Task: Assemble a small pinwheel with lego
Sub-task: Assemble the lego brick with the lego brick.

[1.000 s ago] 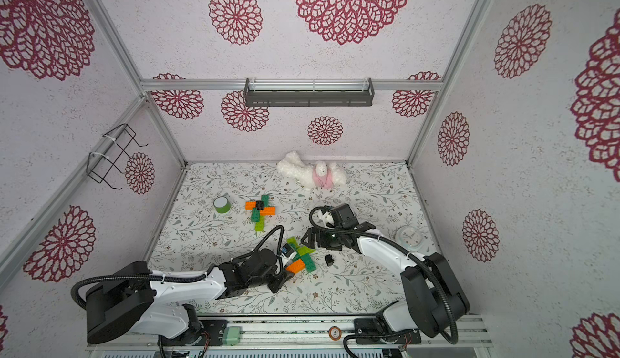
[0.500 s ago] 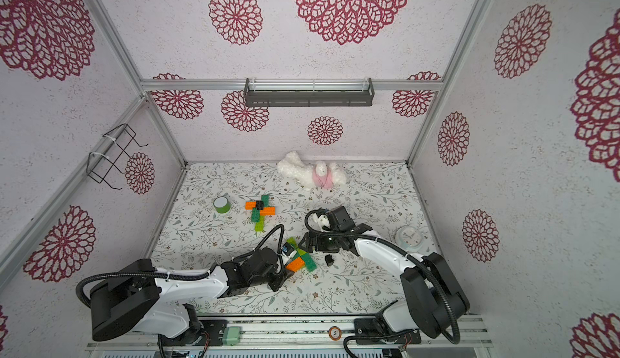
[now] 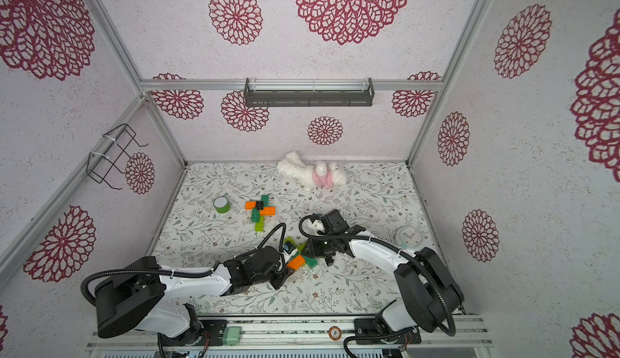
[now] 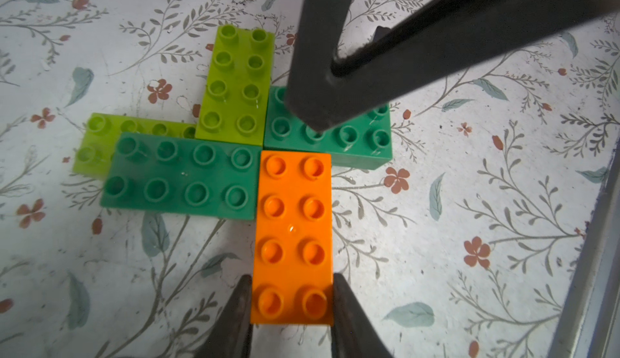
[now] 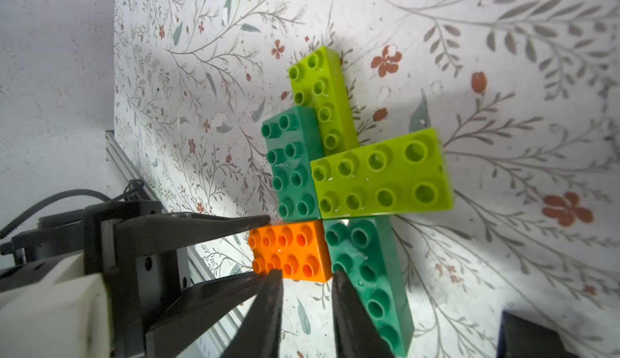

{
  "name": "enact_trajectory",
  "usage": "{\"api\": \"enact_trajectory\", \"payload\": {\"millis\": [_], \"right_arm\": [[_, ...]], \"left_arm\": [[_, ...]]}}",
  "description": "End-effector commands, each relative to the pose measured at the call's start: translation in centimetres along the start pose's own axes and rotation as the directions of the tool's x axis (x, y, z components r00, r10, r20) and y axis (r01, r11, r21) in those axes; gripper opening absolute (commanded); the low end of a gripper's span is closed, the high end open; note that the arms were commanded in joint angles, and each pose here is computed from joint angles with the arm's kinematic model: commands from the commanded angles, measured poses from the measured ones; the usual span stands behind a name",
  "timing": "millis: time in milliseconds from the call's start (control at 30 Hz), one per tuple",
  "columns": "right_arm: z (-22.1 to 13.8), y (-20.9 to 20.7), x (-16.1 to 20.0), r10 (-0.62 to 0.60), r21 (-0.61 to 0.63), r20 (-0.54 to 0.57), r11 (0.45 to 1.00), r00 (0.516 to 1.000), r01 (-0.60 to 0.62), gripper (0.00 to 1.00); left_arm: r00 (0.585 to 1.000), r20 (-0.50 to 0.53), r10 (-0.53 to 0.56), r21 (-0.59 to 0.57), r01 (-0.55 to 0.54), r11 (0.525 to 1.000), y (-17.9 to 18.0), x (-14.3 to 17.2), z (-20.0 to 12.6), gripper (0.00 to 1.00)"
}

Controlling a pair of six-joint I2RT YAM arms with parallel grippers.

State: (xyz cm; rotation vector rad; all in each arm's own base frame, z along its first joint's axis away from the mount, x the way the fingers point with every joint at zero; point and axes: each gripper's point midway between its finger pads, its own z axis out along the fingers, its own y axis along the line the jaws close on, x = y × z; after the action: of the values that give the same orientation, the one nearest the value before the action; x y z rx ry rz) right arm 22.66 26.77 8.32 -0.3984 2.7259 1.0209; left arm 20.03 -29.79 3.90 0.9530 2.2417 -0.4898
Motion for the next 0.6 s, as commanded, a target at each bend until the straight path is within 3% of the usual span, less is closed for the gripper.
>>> {"api": "enact_trajectory", "payload": {"millis": [0,167,567], "right_arm": [[0.2,1.3,-0.3,-0.029,-0.043,-0.008,0.999,1.000,0.028,0.20],[0.5,1.7,-0.1,-0.031,-0.064,-0.020,0.998,0.999,0.030,0.13],[1.6,1.9,0.2,-0.025,-0.085,-0.044,0.996,0.999,0.021,0.12]], "left_arm": [[1.000,-0.008,0.000,-0.021,0.000,1.000,0.4,-0.6,0.2,0.12],[1.000,-0.012,0.006,-0.027,-0.007,1.000,0.4,-0.5,0.3,0.12],[0.999,-0.027,0.025,-0.027,-0.026,0.999,0.1,-0.6,0.6,0.12]]}}
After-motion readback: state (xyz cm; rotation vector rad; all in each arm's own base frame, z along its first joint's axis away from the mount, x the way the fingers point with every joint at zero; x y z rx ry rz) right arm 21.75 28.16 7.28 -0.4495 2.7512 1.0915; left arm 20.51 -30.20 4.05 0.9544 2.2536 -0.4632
